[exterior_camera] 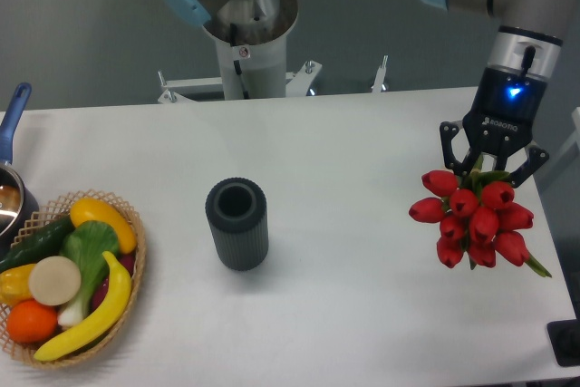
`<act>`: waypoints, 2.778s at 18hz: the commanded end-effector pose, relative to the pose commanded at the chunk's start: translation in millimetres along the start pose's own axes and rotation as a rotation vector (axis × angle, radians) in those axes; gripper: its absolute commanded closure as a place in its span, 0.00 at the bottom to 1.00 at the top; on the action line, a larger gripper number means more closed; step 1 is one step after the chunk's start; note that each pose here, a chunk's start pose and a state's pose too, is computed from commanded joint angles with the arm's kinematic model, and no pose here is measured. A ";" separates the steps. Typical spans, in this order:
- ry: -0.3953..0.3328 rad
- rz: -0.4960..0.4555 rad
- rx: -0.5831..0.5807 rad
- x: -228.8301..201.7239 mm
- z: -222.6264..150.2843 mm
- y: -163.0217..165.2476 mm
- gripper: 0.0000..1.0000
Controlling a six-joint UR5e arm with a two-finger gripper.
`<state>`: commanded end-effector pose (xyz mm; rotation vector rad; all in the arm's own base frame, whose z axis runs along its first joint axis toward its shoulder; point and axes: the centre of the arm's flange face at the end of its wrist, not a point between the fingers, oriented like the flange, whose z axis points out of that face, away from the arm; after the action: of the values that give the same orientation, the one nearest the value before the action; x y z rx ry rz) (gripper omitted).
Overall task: Insert the flowers into the vase
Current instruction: 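Hold the red tulip bunch in the gripper and begin moving it, then carry the tulips over the black vase, stems pointing down, then lower the tulip stems into the black vase opening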
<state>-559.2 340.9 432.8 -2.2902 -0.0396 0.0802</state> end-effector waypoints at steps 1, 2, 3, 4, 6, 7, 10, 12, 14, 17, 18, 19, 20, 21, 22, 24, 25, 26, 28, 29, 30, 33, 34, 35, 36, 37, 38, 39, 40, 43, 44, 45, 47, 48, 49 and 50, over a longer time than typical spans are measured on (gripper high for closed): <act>0.011 -0.003 0.015 1.7 1.8 0.7 0.65; 0.026 -0.008 0.025 5.6 6.3 4.5 0.65; 0.021 -0.005 0.042 4.2 2.4 2.3 0.65; 0.025 -0.002 0.055 4.3 2.8 1.4 0.65; 0.021 0.001 0.065 2.6 0.1 5.4 0.65; 0.013 0.009 0.068 1.7 -1.3 5.0 0.65; 0.000 0.043 0.079 3.9 1.1 -3.3 0.65; 0.018 0.054 0.093 9.3 8.6 -10.2 0.65; 0.058 0.074 0.148 19.3 18.7 -23.4 0.65; 0.106 0.118 0.190 35.0 48.2 -35.9 0.65; 0.122 0.134 0.198 43.1 58.5 -40.3 0.65; 0.151 0.153 0.224 53.7 65.9 -46.6 0.65; 0.187 0.193 0.273 64.8 71.9 -54.1 0.65; 0.215 0.208 0.320 71.3 73.7 -59.4 0.65; 0.240 0.211 0.364 75.9 74.4 -61.9 0.65; 0.278 0.227 0.422 87.2 79.0 -60.5 0.65; 0.301 0.236 0.445 97.0 83.0 -62.6 0.65; 0.323 0.240 0.468 105.8 87.1 -63.7 0.65; 0.343 0.248 0.514 117.9 81.2 -66.2 0.65; 0.354 0.249 0.539 127.1 75.6 -69.3 0.65; 0.364 0.247 0.562 135.1 69.5 -70.6 0.65; 0.417 0.226 0.685 164.0 47.8 -75.0 0.65; 0.431 0.219 0.718 175.2 39.1 -74.7 0.65; 0.440 0.214 0.737 185.0 32.9 -74.0 0.65; 0.447 0.206 0.752 196.4 27.2 -70.3 0.65; 0.458 0.195 0.770 203.9 24.9 -67.0 0.65; 0.473 0.188 0.797 211.6 21.8 -66.6 0.64; 0.488 0.173 0.817 219.5 20.8 -62.6 0.65; 0.498 0.166 0.821 228.1 21.7 -59.7 0.65; 0.512 0.147 0.819 236.5 26.3 -53.0 0.65; 0.519 0.137 0.820 238.2 29.1 -49.7 0.65; 0.526 0.125 0.823 239.1 32.6 -46.3 0.65; 0.537 0.111 0.820 239.8 39.9 -42.6 0.65; 0.540 0.101 0.818 237.0 44.6 -39.7 0.65; 0.542 0.096 0.817 235.8 47.0 -38.1 0.65; 0.544 0.094 0.816 236.1 48.1 -37.9 0.65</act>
<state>-327.3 414.9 419.0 -1.4352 0.3252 -0.4083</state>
